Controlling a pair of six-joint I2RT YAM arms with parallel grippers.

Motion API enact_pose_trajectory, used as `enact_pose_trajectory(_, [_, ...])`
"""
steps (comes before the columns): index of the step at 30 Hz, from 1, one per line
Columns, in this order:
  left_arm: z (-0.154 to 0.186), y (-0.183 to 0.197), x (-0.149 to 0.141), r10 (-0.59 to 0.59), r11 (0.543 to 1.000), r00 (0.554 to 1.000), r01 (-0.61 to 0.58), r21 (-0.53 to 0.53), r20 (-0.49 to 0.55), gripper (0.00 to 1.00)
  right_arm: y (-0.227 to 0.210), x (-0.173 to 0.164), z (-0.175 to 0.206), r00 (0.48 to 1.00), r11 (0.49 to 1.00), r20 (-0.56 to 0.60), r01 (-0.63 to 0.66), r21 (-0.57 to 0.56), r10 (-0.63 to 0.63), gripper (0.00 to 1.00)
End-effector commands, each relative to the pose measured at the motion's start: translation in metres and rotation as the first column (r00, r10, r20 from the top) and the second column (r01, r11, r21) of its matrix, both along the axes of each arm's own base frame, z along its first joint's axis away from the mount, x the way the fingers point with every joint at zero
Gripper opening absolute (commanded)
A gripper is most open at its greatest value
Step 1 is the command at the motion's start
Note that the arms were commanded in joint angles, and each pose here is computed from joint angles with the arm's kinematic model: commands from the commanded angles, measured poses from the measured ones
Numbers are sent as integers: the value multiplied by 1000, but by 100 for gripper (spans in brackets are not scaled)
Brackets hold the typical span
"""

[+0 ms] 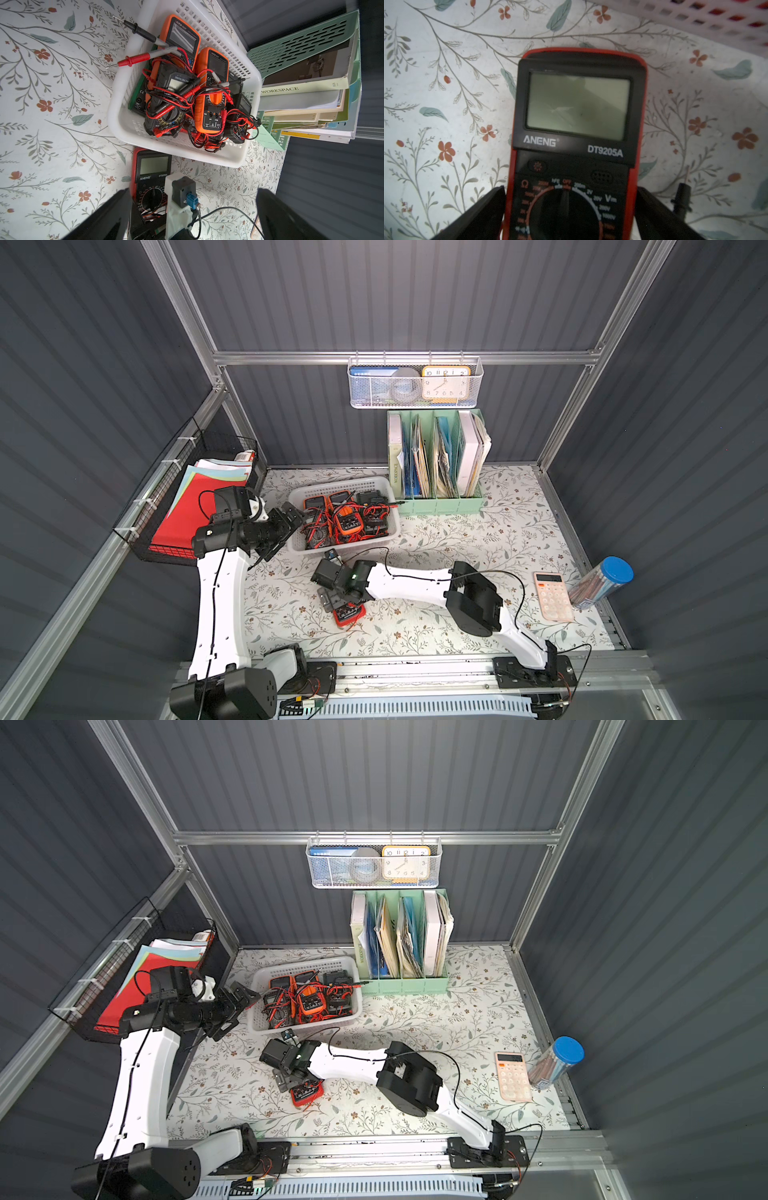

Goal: Put the multimeter into the basket
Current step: Pick up the multimeter from the center of the board.

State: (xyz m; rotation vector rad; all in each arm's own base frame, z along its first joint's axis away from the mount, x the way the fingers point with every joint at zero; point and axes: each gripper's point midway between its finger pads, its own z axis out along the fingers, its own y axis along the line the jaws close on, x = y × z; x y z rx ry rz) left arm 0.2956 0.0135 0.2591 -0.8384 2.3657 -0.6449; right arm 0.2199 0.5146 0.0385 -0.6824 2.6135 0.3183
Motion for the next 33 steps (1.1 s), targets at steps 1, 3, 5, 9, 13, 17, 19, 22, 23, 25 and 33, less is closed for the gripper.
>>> enact_pose_trajectory(1, [-4,-1,1,-10,1000,1000,10,-9,-2,99,-12,-7,-42,999,995,-41,-12,-97,8,99])
enact_pose_trajectory(3, [-4,-1,0,-9,1000,1000,9,-10,-1,99,-10,-11,-40,998,995,-69,-19,-94,12,99])
enact_pose_trajectory(5, [-5,-1,1,-9,1000,1000,9,-11,-3,99,-8,-16,-36,996,995,-88,-32,-89,24,99])
enact_pose_trajectory(9, [-6,-2,2,-13,1000,1000,13,-14,1,99,-8,-16,-38,996,995,-89,-37,-89,29,98])
enact_pose_trajectory(13, [-6,-2,3,-13,1000,1000,13,-15,3,99,-10,-22,-50,991,992,-129,-48,-114,33,99])
enact_pose_trajectory(17, [-3,-2,4,-15,1000,1000,15,-17,10,99,-10,-31,-45,988,993,-147,-60,-105,44,97])
enact_pose_trajectory(19, [-2,-2,5,-15,1000,1000,15,-16,13,99,-12,-30,-49,988,993,-148,-55,-107,39,92])
enact_pose_trajectory(22, [-1,-1,6,-14,1000,1000,14,-15,15,99,-19,-31,-57,985,989,-170,-48,-137,24,77])
enact_pose_trajectory(23, [-1,-1,6,-14,1000,1000,15,-16,15,99,-22,-31,-57,985,988,-174,-42,-146,16,72])
enact_pose_trajectory(25, [-2,-1,5,-15,1000,1000,15,-15,12,99,-24,-30,-51,987,990,-161,-37,-138,14,66])
enact_pose_trajectory(33, [-4,-1,4,-15,1000,1000,15,-13,8,99,-31,-15,5,998,999,-64,-2,-42,-1,63])
